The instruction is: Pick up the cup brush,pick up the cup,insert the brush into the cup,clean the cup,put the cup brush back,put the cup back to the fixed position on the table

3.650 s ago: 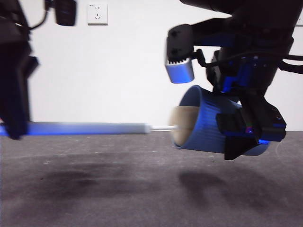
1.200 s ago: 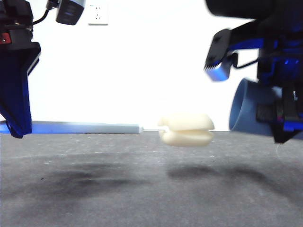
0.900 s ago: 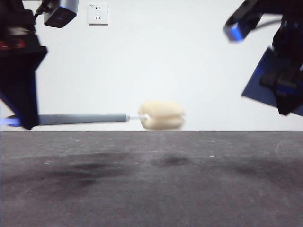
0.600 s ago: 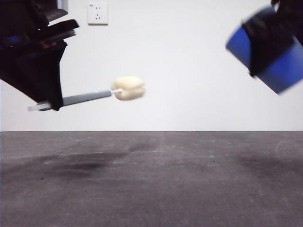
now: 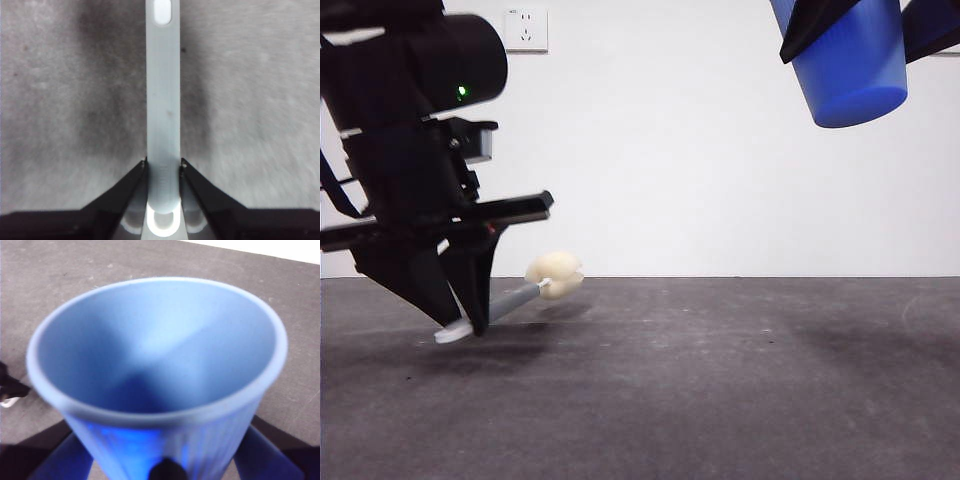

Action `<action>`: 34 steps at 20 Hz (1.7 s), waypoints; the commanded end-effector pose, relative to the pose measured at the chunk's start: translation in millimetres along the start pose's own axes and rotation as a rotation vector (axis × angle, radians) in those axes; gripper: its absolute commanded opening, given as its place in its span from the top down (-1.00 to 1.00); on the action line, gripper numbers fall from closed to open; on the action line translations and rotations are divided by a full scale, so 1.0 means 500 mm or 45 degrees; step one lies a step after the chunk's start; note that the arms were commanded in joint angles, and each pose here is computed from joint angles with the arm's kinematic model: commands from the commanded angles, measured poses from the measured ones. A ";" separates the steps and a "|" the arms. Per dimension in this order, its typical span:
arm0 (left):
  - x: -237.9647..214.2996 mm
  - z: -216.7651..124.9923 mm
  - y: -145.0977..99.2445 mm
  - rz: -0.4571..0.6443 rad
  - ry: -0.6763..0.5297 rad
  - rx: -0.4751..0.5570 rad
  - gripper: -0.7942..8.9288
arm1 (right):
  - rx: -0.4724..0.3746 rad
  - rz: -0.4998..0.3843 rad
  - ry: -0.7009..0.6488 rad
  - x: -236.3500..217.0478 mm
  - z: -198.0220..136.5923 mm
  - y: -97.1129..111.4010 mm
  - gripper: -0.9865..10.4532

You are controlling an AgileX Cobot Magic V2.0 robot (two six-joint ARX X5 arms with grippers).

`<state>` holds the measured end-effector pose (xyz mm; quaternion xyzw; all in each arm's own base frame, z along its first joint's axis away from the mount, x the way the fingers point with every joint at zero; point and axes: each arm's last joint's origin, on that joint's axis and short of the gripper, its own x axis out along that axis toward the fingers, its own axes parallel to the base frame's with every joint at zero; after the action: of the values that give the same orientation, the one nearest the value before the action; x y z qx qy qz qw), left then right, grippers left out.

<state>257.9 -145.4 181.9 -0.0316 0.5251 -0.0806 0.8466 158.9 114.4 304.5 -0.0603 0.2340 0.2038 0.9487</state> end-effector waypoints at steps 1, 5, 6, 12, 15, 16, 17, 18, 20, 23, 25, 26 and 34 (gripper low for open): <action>0.013 0.004 -0.006 -0.001 -0.027 -0.024 0.85 | 0.021 0.005 -0.025 -0.004 0.005 0.000 0.86; 0.039 0.003 -0.010 0.002 -0.016 -0.047 0.85 | 0.021 0.005 -0.026 -0.004 0.005 0.000 0.86; 0.045 0.000 -0.011 0.007 -0.003 -0.043 0.85 | 0.021 0.005 -0.026 -0.004 0.005 0.000 0.86; 0.072 -0.011 -0.015 0.024 0.054 -0.026 0.78 | 0.021 0.005 -0.025 -0.004 0.005 0.000 0.86; 0.071 -0.014 -0.020 0.012 0.063 -0.017 0.11 | 0.021 0.005 -0.023 -0.003 0.005 0.000 0.86; 0.071 -0.015 -0.019 0.014 0.077 -0.016 0.04 | 0.019 0.006 -0.017 0.000 0.004 0.001 0.86; 0.071 -0.017 -0.019 -0.003 0.098 -0.013 0.04 | 0.018 0.005 -0.008 0.004 0.004 0.002 0.86; 0.070 -0.018 -0.019 -0.008 0.107 -0.010 0.04 | 0.016 0.005 0.001 0.010 0.003 0.003 0.86; 0.058 -0.016 -0.020 -0.031 0.096 -0.003 0.04 | 0.018 0.003 -0.004 0.026 0.005 0.006 0.86; 0.021 -0.005 -0.022 -0.073 0.024 0.024 0.04 | 0.030 0.008 -0.066 0.062 0.004 0.013 0.86; -0.014 -0.001 -0.021 -0.098 -0.027 0.058 0.04 | 0.040 0.027 -0.093 0.094 -0.005 0.016 0.86; -0.034 0.000 -0.020 -0.115 -0.048 0.076 0.05 | 0.048 0.051 -0.101 0.113 -0.014 0.015 0.86; -0.220 -0.020 0.005 -0.244 -0.280 0.152 0.05 | 0.071 0.102 -0.104 0.254 -0.122 -0.023 0.86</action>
<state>202.1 -124.2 276.9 -0.0468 0.4150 -0.1837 0.8898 240.7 136.9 195.7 -0.0126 0.2035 0.2347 0.9504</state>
